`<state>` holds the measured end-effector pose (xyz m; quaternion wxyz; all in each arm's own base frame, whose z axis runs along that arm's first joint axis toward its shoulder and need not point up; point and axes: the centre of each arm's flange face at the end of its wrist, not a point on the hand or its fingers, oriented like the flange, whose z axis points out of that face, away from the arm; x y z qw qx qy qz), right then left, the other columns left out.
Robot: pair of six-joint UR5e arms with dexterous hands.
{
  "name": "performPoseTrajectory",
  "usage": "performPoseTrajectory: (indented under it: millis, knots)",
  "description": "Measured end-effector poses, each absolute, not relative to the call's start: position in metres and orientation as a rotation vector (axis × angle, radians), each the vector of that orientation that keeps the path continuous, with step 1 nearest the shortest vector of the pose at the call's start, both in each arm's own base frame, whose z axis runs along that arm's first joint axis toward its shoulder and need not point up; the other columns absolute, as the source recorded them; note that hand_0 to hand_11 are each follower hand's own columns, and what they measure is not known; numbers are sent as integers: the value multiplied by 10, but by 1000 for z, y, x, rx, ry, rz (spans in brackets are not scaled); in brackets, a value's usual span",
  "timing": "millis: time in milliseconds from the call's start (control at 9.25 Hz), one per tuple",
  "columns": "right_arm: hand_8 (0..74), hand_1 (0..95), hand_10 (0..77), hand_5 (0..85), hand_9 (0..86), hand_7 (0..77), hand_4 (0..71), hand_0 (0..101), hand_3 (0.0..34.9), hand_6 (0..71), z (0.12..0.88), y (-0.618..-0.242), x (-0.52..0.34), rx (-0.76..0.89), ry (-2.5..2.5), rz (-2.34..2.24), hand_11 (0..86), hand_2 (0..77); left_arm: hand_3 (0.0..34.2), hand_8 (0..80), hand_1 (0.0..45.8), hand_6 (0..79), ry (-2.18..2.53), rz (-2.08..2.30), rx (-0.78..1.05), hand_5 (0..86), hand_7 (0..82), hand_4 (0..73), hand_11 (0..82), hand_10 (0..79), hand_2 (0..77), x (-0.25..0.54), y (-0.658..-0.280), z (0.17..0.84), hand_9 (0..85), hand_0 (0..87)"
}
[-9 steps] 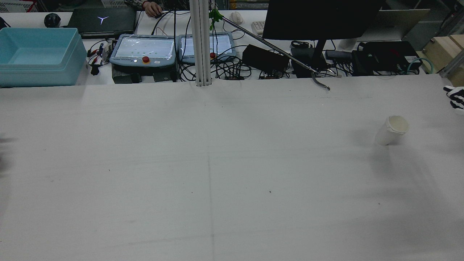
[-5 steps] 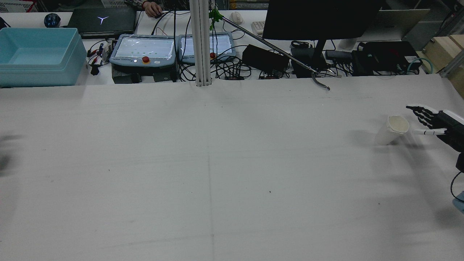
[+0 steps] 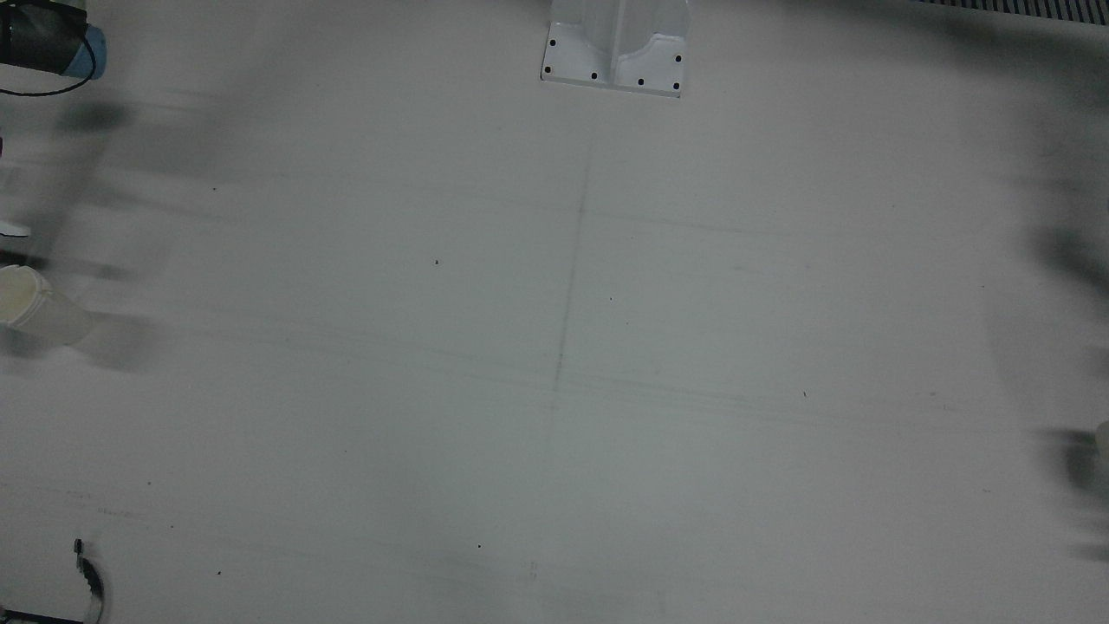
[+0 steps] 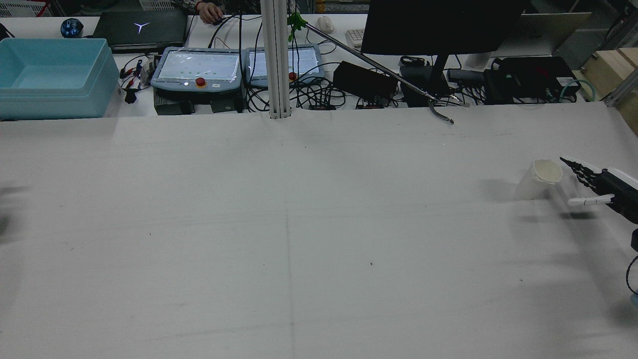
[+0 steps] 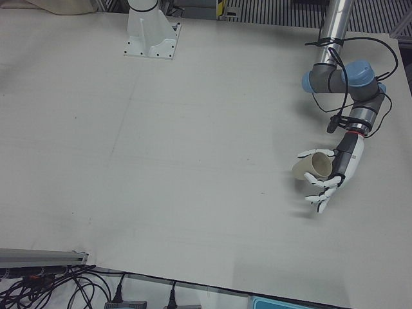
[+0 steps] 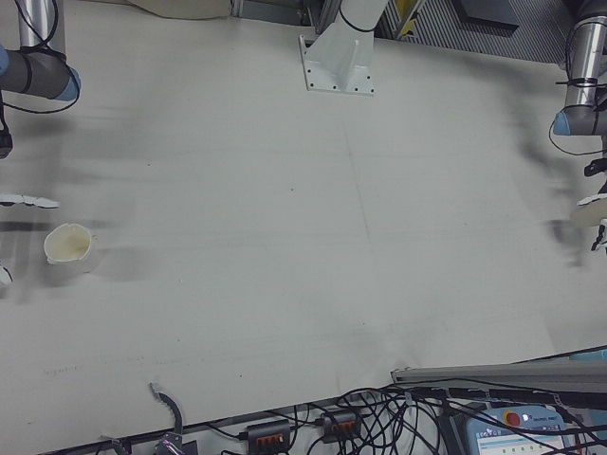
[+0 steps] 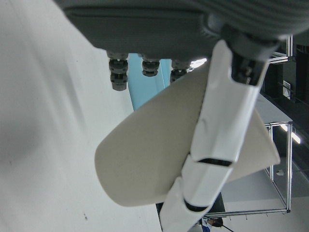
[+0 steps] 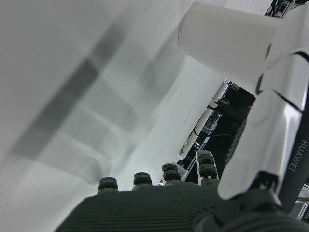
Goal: Pour water
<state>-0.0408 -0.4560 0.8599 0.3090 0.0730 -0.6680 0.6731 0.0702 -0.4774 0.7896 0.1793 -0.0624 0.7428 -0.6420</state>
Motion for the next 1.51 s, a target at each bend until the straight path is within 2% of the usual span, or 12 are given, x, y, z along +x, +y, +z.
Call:
performPoseTrajectory:
  millis: [108, 216, 324, 432, 649, 865, 973, 1081, 1189, 1297, 1405, 1514]
  knots:
    - [22, 175, 5, 76, 11, 71, 0, 487, 117, 44, 851, -461, -45, 209, -1776, 1749, 11, 82, 86, 49, 267, 158, 2102, -1815, -178, 398, 284, 491, 142, 82, 185, 70, -477, 790, 55, 780]
    - [22, 169, 5, 202, 11, 93, 16, 507, 117, 44, 843, -466, -51, 216, -1786, 1725, 11, 104, 86, 49, 267, 158, 2110, -1814, -181, 398, 284, 491, 142, 82, 185, 70, -478, 788, 55, 780]
    - [22, 191, 5, 333, 27, 131, 65, 509, 116, 65, 836, -473, -58, 219, -1794, 1705, 11, 136, 85, 49, 267, 158, 2123, -1818, -187, 398, 284, 491, 142, 82, 185, 69, -478, 786, 55, 793]
    - [22, 191, 5, 333, 27, 131, 65, 509, 116, 65, 827, -484, -67, 225, -1792, 1689, 11, 136, 85, 49, 267, 125, 2141, -1825, -193, 393, 284, 485, 142, 82, 185, 69, -480, 780, 55, 793]
    - [38, 191, 5, 420, 44, 158, 87, 510, 116, 82, 810, -503, -90, 247, -1779, 1684, 11, 153, 86, 49, 267, 142, 2158, -1837, -199, 393, 284, 485, 142, 82, 185, 68, -482, 774, 55, 795]
    - [5, 191, 5, 409, 38, 158, 87, 510, 116, 82, 796, -512, -111, 263, -1790, 1681, 11, 153, 85, 49, 267, 158, 2158, -1845, -199, 393, 284, 491, 142, 82, 185, 66, -480, 776, 55, 793]
    - [27, 185, 5, 295, 44, 125, 49, 507, 116, 65, 781, -517, -120, 273, -1795, 1680, 11, 136, 84, 49, 267, 158, 2153, -1850, -198, 393, 284, 491, 142, 82, 185, 64, -476, 779, 55, 794]
    - [27, 185, 5, 295, 44, 125, 49, 507, 116, 65, 761, -519, -128, 287, -1780, 1682, 11, 136, 84, 49, 267, 158, 2148, -1855, -196, 393, 284, 491, 142, 82, 191, 63, -473, 782, 55, 792]
    - [71, 240, 5, 453, 87, 196, 125, 545, 116, 109, 740, -520, -135, 303, -1756, 1675, 11, 218, 84, 49, 267, 158, 2143, -1859, -193, 393, 284, 491, 142, 82, 191, 61, -470, 785, 55, 792]
    - [115, 240, 5, 502, 158, 289, 169, 589, 116, 202, 720, -521, -140, 319, -1747, 1658, 11, 273, 84, 49, 267, 158, 2140, -1862, -191, 393, 284, 491, 142, 82, 191, 60, -468, 787, 55, 756]
    - [115, 240, 5, 502, 158, 289, 169, 589, 116, 202, 707, -521, -143, 329, -1747, 1644, 11, 273, 85, 49, 267, 158, 2139, -1862, -191, 393, 284, 491, 147, 87, 191, 60, -466, 788, 55, 751]
    - [245, 235, 109, 584, 365, 464, 229, 634, 119, 300, 692, -522, -145, 336, -1762, 1629, 202, 355, 85, 49, 267, 158, 2139, -1860, -191, 393, 284, 491, 147, 87, 191, 60, -466, 788, 55, 751]
